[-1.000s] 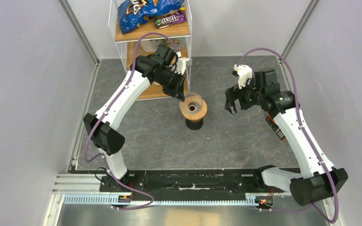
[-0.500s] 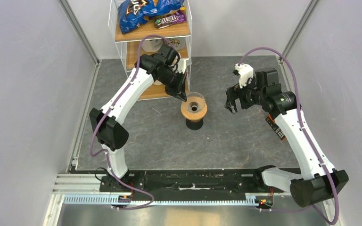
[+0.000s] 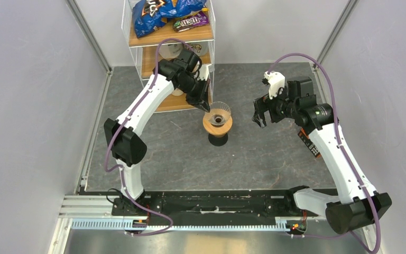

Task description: Place the coffee filter in the dripper

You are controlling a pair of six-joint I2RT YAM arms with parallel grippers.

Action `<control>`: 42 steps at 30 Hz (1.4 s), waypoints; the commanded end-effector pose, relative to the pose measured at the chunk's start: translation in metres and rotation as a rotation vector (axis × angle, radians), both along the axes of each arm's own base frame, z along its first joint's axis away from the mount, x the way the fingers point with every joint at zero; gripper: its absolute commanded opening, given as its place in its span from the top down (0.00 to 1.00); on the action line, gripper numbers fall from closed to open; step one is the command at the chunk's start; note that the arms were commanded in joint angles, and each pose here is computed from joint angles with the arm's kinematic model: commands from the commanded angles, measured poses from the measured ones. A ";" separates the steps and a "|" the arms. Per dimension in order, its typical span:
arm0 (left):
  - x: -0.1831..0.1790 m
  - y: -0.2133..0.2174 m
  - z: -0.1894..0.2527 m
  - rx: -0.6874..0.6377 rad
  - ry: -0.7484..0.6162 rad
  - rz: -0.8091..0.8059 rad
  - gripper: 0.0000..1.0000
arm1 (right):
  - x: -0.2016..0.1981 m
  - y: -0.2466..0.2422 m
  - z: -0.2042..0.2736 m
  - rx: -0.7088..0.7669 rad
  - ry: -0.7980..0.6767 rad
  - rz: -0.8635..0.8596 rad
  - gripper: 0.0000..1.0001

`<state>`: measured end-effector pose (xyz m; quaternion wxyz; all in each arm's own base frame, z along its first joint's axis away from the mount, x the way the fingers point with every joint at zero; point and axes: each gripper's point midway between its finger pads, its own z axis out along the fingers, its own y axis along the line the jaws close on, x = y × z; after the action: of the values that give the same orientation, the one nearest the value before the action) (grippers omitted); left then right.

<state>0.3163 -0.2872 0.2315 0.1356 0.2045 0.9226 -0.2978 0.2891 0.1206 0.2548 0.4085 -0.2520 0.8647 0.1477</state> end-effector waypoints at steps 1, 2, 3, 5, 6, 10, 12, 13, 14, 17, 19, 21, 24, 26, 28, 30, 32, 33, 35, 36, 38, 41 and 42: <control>0.007 -0.009 0.001 -0.041 0.037 0.024 0.98 | 0.002 -0.002 0.011 0.007 -0.050 -0.009 0.01; 0.007 -0.009 0.000 -0.039 0.037 0.025 0.98 | 0.001 -0.003 0.010 0.006 -0.048 -0.010 0.01; 0.008 -0.008 -0.001 -0.036 0.036 0.027 0.98 | 0.001 -0.002 0.010 0.006 -0.048 -0.009 0.01; 0.009 -0.007 -0.002 -0.032 0.036 0.030 0.98 | 0.002 -0.003 0.010 0.006 -0.050 -0.009 0.01; 0.009 -0.006 -0.002 -0.028 0.034 0.032 0.98 | 0.002 -0.002 0.010 0.006 -0.050 -0.008 0.01; 0.010 -0.005 -0.007 -0.017 0.042 0.039 0.98 | 0.003 -0.002 0.010 0.010 -0.050 -0.007 0.01; 0.010 -0.005 -0.010 -0.012 0.051 0.041 0.95 | 0.002 -0.001 0.010 0.010 -0.049 -0.005 0.01; 0.010 -0.005 -0.012 -0.009 0.054 0.042 0.93 | 0.002 -0.002 0.010 0.010 -0.049 -0.005 0.01; 0.010 -0.005 -0.014 -0.007 0.059 0.042 0.91 | 0.002 -0.001 0.011 0.011 -0.049 -0.005 0.01; 0.012 -0.004 -0.015 -0.006 0.065 0.049 0.88 | 0.002 -0.001 0.010 0.012 -0.048 -0.003 0.01; 0.012 -0.004 -0.016 -0.008 0.069 0.051 0.86 | 0.002 -0.001 0.011 0.013 -0.048 -0.003 0.01; 0.012 -0.003 -0.016 -0.007 0.069 0.054 0.86 | 0.002 -0.001 0.010 0.014 -0.048 -0.001 0.01; 0.012 -0.002 -0.015 -0.009 0.068 0.055 0.83 | 0.002 -0.001 0.011 0.014 -0.048 0.000 0.01; 0.010 -0.003 -0.017 -0.017 0.081 0.053 0.79 | 0.002 0.000 0.010 0.015 -0.045 0.001 0.01; 0.010 -0.003 -0.019 -0.020 0.091 0.051 0.72 | 0.002 0.000 0.010 0.015 -0.044 0.001 0.01; 0.010 -0.003 -0.018 -0.025 0.093 0.052 0.67 | 0.002 0.000 0.010 0.016 -0.046 0.002 0.01; 0.012 -0.002 -0.017 -0.034 0.094 0.061 0.59 | 0.002 0.000 0.011 0.018 -0.047 0.002 0.01; 0.014 -0.001 -0.015 -0.039 0.091 0.066 0.57 | 0.003 0.001 0.012 0.020 -0.049 0.005 0.01; 0.016 0.001 -0.010 -0.049 0.084 0.076 0.55 | 0.003 0.003 0.014 0.027 -0.049 0.014 0.01; 0.017 0.003 -0.007 -0.059 0.080 0.079 0.52 | 0.004 0.005 0.015 0.035 -0.050 0.023 0.01; 0.019 0.007 0.002 -0.082 0.068 0.085 0.51 | 0.005 0.011 0.019 0.057 -0.054 0.043 0.01; 0.020 0.012 0.012 -0.123 0.064 0.086 0.50 | 0.008 0.021 0.024 0.094 -0.051 0.081 0.01; 0.019 0.014 0.017 -0.141 0.063 0.077 0.50 | 0.009 0.024 0.026 0.109 -0.052 0.094 0.01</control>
<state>0.3228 -0.2852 0.2194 0.1025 0.1775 0.9237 -0.3238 0.2873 0.1286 0.2568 0.4072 -0.2611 0.8584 0.1707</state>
